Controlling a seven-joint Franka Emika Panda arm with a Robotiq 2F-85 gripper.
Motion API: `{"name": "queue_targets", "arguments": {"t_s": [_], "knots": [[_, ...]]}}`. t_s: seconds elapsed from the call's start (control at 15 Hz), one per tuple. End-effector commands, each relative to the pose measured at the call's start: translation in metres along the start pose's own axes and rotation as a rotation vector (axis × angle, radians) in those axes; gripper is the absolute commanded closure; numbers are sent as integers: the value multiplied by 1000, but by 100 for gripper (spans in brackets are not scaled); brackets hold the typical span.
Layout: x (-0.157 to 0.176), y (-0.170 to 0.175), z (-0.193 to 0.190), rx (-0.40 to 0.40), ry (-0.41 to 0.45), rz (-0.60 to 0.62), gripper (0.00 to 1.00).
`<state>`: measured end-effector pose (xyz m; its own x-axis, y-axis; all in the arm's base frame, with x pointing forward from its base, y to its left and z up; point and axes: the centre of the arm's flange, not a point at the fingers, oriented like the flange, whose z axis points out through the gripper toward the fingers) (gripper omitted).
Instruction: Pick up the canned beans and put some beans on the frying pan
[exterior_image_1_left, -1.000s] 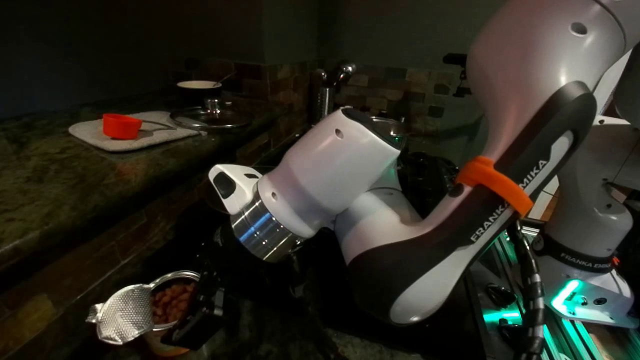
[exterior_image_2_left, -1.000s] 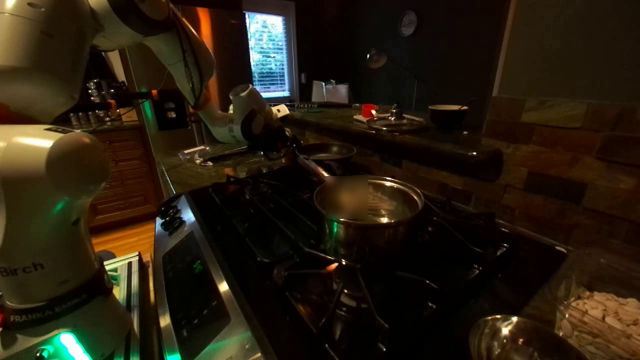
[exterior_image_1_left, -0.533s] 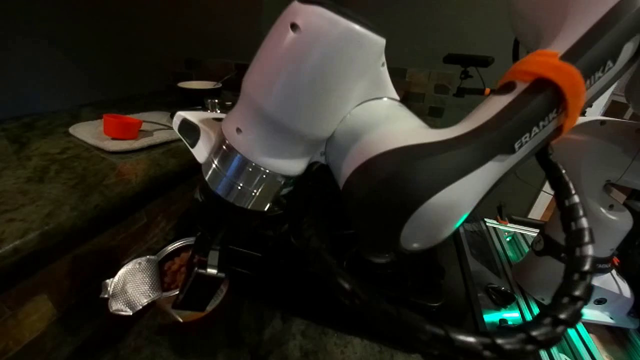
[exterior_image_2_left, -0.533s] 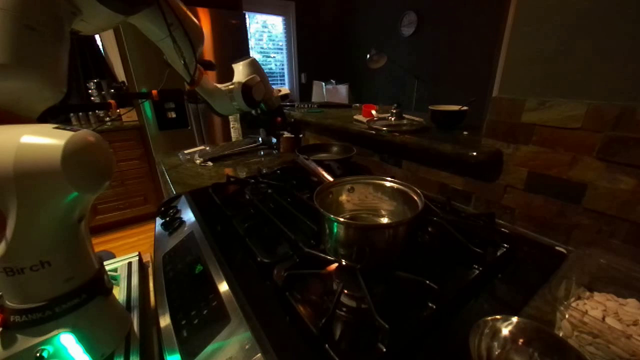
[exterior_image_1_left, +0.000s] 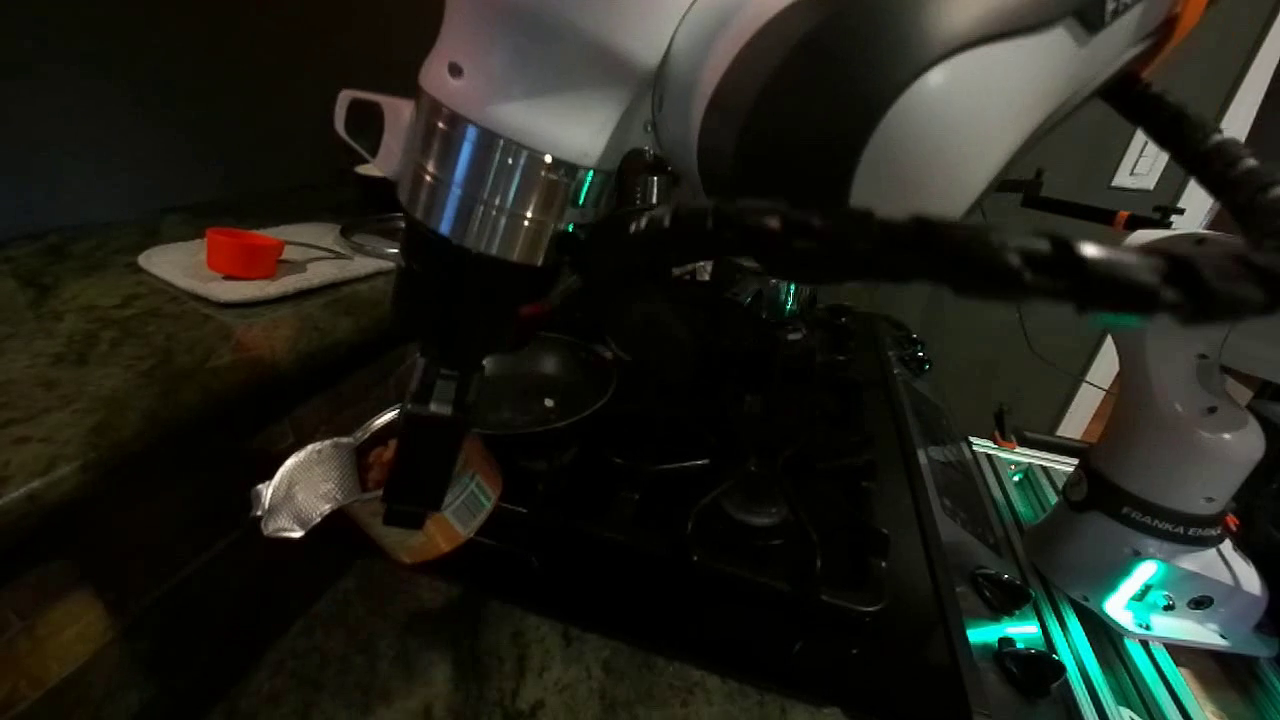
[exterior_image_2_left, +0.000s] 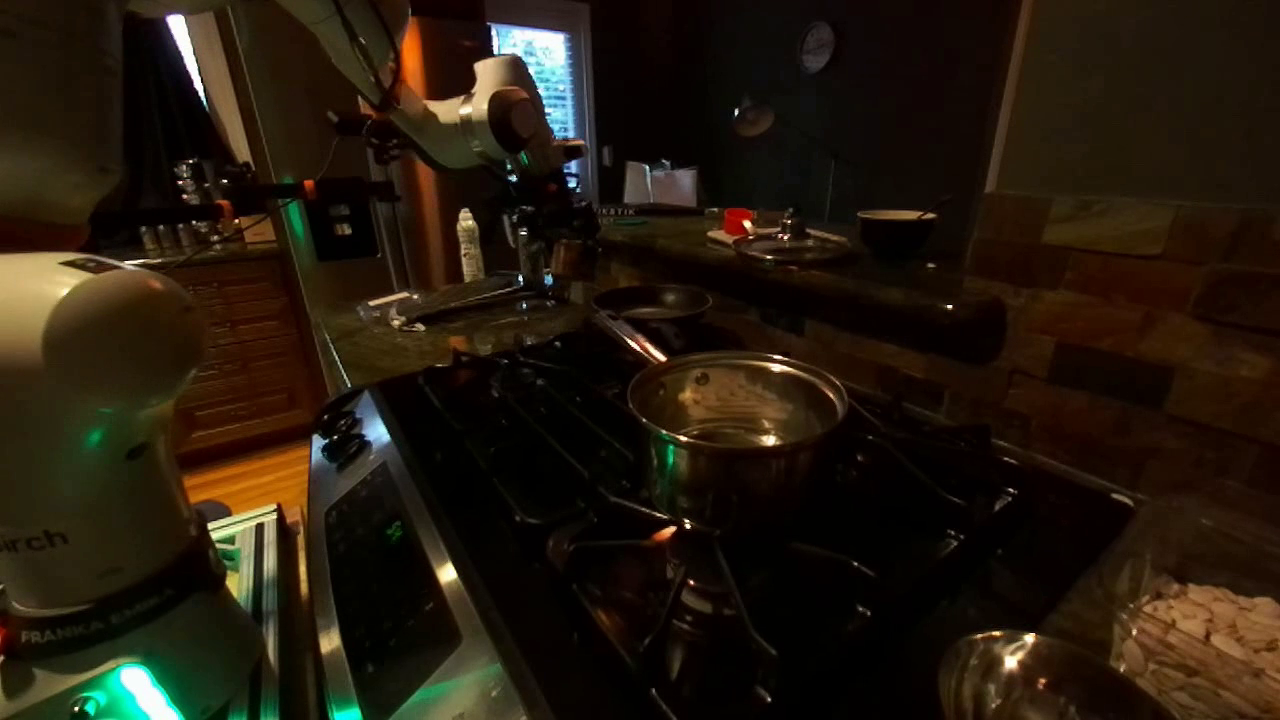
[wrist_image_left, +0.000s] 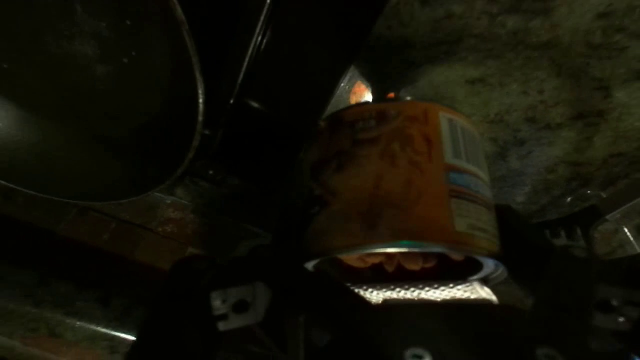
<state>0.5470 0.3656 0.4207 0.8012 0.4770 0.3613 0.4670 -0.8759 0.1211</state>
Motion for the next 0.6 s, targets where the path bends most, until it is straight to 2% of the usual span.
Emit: {"name": "queue_targets", "arguments": {"t_s": [0.0,0.53], "knots": [[2,29,-18,1,-14,78,31],[-13,98,-20,21,-31,319,31]]}}
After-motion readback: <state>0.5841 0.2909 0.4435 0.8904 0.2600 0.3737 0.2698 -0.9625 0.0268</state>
